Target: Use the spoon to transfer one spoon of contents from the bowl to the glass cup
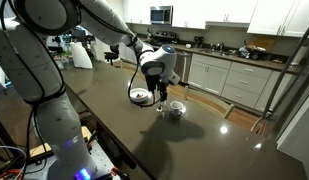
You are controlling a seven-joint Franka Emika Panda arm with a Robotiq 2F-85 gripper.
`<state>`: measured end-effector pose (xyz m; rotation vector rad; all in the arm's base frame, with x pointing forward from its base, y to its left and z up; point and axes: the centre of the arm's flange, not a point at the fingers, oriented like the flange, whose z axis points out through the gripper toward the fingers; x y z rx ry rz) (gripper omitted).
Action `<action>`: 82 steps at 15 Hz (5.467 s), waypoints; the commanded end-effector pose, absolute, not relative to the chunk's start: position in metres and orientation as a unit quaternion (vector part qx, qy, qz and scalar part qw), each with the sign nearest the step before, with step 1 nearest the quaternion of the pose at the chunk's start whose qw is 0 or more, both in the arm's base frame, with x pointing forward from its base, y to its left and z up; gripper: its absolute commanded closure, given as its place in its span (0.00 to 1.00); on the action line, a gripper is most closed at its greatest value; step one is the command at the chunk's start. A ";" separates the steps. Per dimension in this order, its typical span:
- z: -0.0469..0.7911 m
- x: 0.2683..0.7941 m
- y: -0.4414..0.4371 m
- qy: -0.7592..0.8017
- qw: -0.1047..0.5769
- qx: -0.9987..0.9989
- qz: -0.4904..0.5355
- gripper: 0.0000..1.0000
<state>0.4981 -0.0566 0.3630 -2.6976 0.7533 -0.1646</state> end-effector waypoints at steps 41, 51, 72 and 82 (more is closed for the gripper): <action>0.337 0.539 -0.091 0.295 0.250 -0.922 -0.014 0.96; 0.355 0.530 -0.069 0.279 0.241 -0.929 -0.016 0.96; 0.410 0.523 -0.060 0.256 0.182 -0.948 -0.046 0.96; 0.429 0.521 -0.059 0.240 0.190 -0.949 -0.069 0.96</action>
